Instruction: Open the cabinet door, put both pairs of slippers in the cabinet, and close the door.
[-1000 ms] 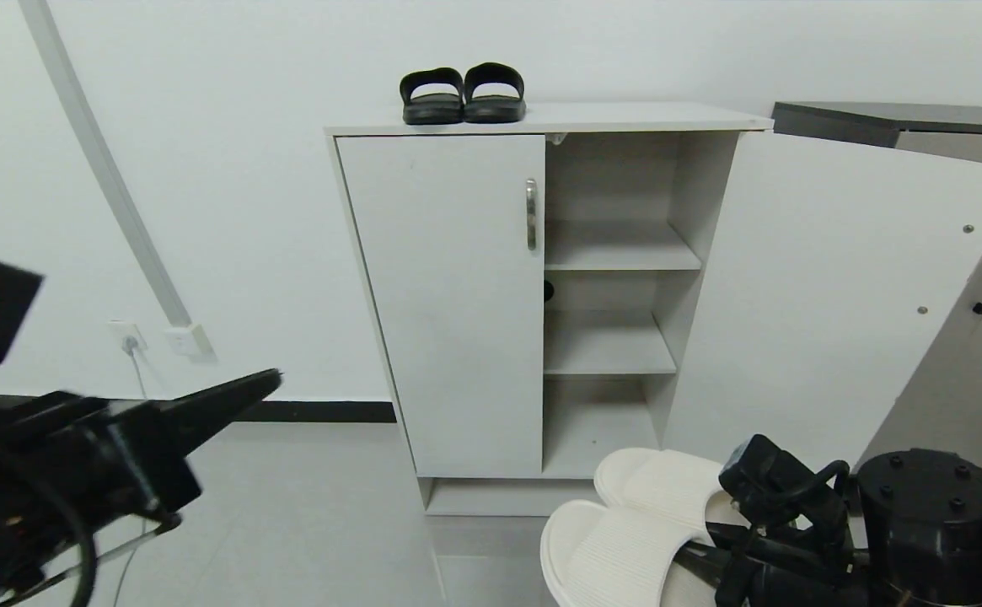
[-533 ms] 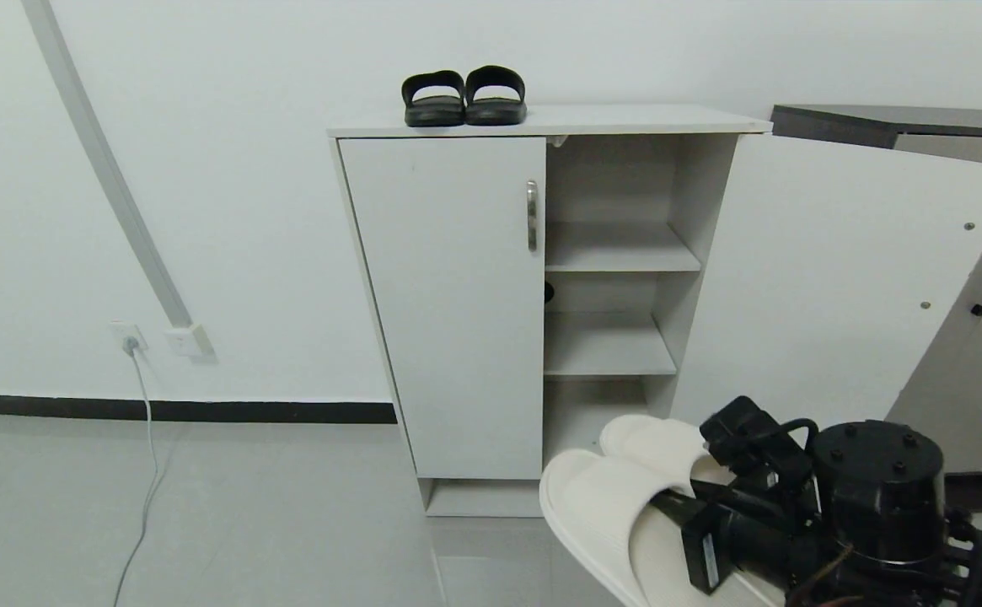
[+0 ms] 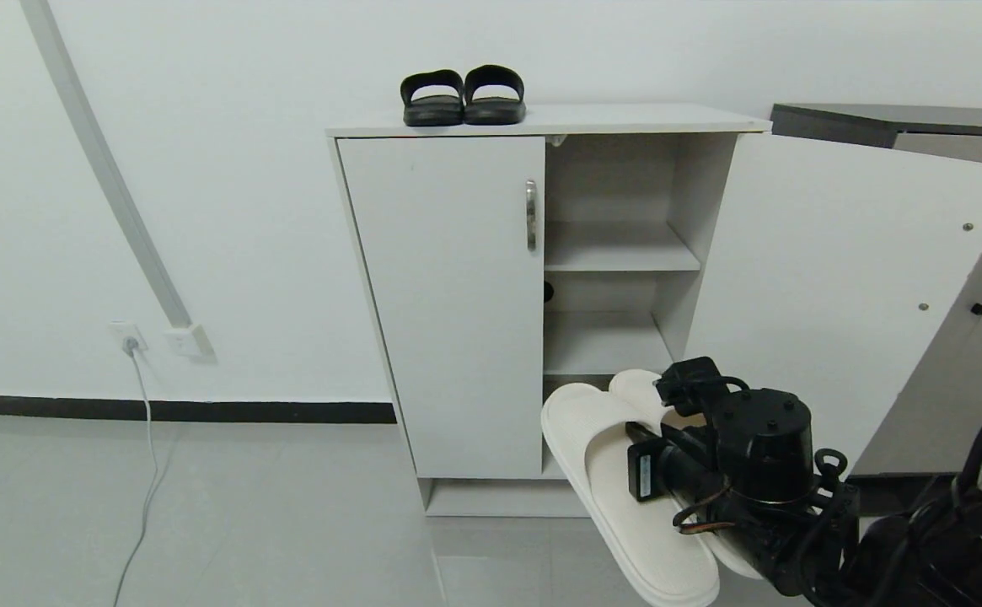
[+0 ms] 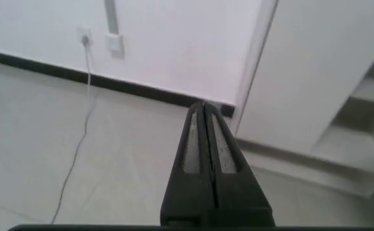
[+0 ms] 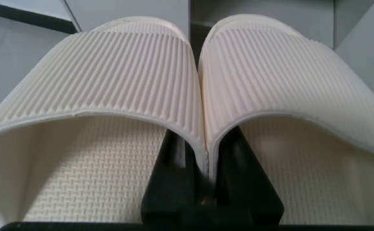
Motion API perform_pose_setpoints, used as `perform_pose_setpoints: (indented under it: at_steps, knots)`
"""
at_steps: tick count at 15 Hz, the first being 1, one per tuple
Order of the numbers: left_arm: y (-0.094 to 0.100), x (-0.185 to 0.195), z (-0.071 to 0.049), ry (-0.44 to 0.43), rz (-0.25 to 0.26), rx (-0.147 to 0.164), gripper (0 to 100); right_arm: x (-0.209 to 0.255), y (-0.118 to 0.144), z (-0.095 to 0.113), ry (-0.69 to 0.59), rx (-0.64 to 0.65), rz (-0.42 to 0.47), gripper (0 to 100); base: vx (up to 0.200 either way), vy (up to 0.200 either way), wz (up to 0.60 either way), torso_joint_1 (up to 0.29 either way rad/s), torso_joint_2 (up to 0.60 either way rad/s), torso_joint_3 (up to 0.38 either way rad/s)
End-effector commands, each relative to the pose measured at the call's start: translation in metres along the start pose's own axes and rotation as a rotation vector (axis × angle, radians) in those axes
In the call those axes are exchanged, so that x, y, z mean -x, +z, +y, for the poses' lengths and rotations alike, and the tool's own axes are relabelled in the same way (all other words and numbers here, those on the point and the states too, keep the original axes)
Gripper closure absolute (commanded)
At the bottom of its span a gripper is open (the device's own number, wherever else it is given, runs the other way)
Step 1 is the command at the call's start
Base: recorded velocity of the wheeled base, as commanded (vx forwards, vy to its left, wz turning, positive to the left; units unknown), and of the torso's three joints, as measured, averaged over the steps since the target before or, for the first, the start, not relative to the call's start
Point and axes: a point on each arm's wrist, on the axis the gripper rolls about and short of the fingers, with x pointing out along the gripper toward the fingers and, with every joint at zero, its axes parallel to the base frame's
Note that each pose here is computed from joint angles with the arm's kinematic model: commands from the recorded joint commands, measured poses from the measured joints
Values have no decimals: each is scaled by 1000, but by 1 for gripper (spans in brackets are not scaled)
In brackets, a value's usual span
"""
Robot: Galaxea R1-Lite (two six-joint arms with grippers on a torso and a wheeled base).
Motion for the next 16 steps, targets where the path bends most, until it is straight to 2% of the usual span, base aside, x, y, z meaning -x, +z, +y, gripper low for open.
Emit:
perform_pose_setpoints:
  at_steps: [1,2,3,4,5,7,10,12,14,16]
  knots:
    - [-11,4,1,-72,-74,-36,100,-6,-7,1,-6,8,18,100,0,0,0,0,0,0]
    - [-13,4,-1,-168,-83,-87,100,-6,-8,0,-8,10,22,100,0,0,0,0,0,0]
    - [-12,4,-4,-260,-102,-89,100,-6,-10,0,-9,12,28,100,0,0,0,0,0,0]
    - [-17,3,-5,-320,-72,-108,100,-7,-10,0,-9,12,28,100,0,0,0,0,0,0]
    - [-19,3,-5,-320,-50,-114,100,-7,-10,0,-9,13,28,100,0,0,0,0,0,0]
    - [-18,3,-5,-324,-69,-113,100,-9,-8,1,-9,10,19,100,0,0,0,0,0,0]
    - [-18,3,-5,-322,-63,-80,100,-16,-4,5,-8,6,0,100,0,0,0,0,0,0]
    - [-18,3,-5,-321,-62,-72,100,-29,3,10,-21,9,-33,100,0,0,0,0,0,0]
    - [-18,3,-5,-321,-62,-72,100,-46,3,20,-81,36,-60,100,0,0,0,0,0,0]
    - [-18,3,-5,-321,-62,-71,100,-68,-11,37,-232,34,-80,100,0,0,0,0,0,0]
